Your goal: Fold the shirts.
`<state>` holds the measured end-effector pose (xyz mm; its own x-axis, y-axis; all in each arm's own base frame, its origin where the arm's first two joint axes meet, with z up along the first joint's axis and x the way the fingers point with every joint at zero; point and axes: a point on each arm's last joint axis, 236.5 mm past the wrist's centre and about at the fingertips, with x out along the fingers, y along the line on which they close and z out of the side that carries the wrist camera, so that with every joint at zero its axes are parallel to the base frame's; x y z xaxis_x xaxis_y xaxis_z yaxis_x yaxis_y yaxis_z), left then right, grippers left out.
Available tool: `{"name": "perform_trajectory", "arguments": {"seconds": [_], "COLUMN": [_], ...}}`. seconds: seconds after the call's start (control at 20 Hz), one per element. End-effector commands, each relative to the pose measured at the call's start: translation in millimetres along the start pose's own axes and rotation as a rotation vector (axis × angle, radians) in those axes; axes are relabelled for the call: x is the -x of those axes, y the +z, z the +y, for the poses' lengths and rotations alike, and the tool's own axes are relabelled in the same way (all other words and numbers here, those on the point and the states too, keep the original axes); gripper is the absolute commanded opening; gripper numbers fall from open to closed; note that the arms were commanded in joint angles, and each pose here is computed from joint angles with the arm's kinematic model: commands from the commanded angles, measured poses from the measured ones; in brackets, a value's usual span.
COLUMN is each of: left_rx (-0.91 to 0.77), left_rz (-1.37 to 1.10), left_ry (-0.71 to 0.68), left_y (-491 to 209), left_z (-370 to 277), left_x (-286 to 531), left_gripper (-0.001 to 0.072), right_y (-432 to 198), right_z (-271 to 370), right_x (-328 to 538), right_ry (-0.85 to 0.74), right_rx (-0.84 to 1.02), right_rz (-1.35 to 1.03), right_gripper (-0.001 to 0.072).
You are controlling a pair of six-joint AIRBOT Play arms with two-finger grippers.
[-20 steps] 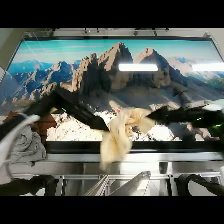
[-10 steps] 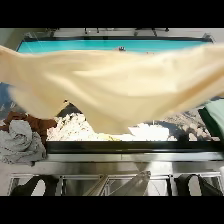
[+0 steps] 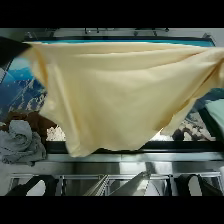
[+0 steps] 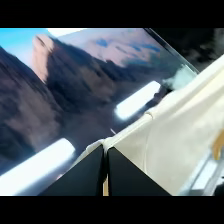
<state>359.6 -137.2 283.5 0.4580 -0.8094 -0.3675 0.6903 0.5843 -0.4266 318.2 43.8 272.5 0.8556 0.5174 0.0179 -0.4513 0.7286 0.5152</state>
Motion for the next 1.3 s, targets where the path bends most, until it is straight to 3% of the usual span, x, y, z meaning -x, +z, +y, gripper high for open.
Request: {"name": "perform_trajectory", "arguments": {"seconds": [0.0, 0.2, 0.25, 0.3, 0.35, 0.4, 0.6, 0.75, 0.85, 1.1, 1.25], "left_rx": [0.139, 0.291, 0.332, 0.344, 0.347, 0.357, 0.423, 0.549, 0.656, 0.811, 0.881], "left_rz": [0.166, 0.264, 0.268, 0.27, 0.271, 0.267, 0.341, 0.485, 0.567, 0.685, 0.715], "left_ry": [-0.069, -0.134, -0.137, -0.144, -0.152, -0.151, -0.179, -0.246, -0.28, 0.004, 0.065], "left_y": [-53.4, -90.7, -88.3, -83.8, -77.1, -69.3, -73.1, -118.3, -160.1, -293.7, -343.6], "left_z": [95.5, 148.6, 155.9, 159.7, 160.1, 161.0, 145.4, 110.7, 80.5, 85.0, 81.0], "left_x": [-141.4, -242.3, -250.3, -250.7, -244.7, -234.2, -164.4, -125.3, -110.1, -96.5, -104.1], "left_gripper": [0.0024, 0.0027, 0.0097, 0.0329, 0.0582, 0.0719, 0.072, 0.061, 0.0606, 0.0605, 0.0605], "right_y": [-83.8, -156.8, -167.7, -173.5, -173.6, -170.2, -150.3, -155.7, -159.6, -160.5, -163.1], "right_z": [-160.5, -259.5, -267.7, -270.2, -269.6, -270.1, -294.3, -310.7, -306.6, -302.7, -297.6], "right_x": [-26.5, -47.5, -53.4, -57.5, -58.8, -56.0, -7.8, 30.6, 34.1, 32.0, 31.6], "right_ry": [-0.346, -0.442, -0.424, -0.395, -0.371, -0.364, -0.5, -0.62, -0.606, -0.591, -0.576], "right_rx": [-0.115, -0.286, -0.323, -0.356, -0.386, -0.396, -0.435, -0.465, -0.481, -0.492, -0.51], "right_rz": [0.152, 0.292, 0.321, 0.34, 0.352, 0.366, 0.482, 0.58, 0.602, 0.605, 0.618], "right_gripper": [0.002, 0.0021, 0.0022, 0.0141, 0.0387, 0.0441, 0.0442, 0.0441, 0.0441, 0.0441, 0.044]}}
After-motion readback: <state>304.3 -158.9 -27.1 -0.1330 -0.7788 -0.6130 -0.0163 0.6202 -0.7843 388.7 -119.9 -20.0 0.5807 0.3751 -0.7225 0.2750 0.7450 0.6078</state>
